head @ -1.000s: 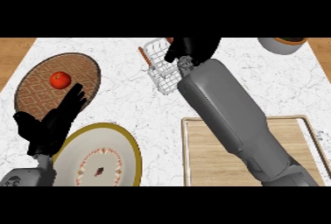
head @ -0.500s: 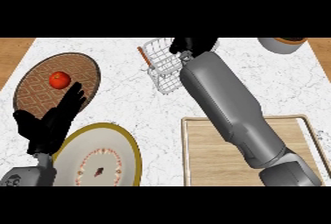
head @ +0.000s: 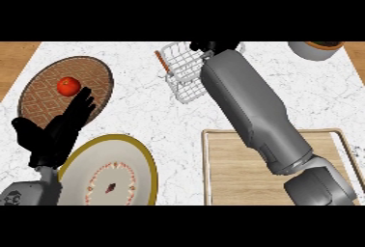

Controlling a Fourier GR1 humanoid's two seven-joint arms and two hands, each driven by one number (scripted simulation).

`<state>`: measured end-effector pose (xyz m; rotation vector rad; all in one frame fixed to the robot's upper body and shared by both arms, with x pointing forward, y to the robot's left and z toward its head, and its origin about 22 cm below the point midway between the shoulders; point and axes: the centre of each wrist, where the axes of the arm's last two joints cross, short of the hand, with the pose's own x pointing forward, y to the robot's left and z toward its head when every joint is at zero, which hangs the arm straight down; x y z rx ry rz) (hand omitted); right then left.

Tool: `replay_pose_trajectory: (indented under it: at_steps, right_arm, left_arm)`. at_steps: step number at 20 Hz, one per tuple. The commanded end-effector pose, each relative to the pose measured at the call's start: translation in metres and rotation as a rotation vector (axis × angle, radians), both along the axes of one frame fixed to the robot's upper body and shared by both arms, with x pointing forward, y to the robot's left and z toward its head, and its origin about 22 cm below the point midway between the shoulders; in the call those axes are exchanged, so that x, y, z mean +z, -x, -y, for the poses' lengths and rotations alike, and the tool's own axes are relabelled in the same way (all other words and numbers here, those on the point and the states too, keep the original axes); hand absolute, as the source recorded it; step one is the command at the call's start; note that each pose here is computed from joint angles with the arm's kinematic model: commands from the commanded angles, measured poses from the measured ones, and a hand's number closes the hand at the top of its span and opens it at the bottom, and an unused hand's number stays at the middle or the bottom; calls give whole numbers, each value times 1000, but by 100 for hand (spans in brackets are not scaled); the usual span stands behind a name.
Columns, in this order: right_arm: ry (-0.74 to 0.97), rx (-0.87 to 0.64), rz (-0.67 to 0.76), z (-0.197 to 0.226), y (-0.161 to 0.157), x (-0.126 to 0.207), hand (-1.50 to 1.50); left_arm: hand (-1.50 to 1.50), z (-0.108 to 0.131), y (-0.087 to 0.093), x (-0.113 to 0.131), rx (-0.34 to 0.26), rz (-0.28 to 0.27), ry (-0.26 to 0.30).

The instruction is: Pick the sweet potato from the tray and place it in the tiered basket

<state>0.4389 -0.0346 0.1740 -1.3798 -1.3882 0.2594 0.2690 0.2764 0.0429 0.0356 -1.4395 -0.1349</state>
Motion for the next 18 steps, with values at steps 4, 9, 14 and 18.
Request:
replay_pose_trajectory:
  at_steps: [4, 9, 14, 18]
  right_arm:
    - [-226, -60, 137, 4, -3, -3, -150]
    - [-406, -61, 282, 1, -3, 26, -150]
    - [-558, -44, 467, 5, 3, 44, -150]
    - [-601, -92, 561, 21, 3, 38, -150]
  left_arm:
    - [0, -4, 9, -12, -6, -6, 9]
    - [0, 5, -2, -6, 16, -10, 1]
    - [0, -12, 6, -8, 29, -16, -6]
    - [0, -12, 16, -11, 34, -26, 1]
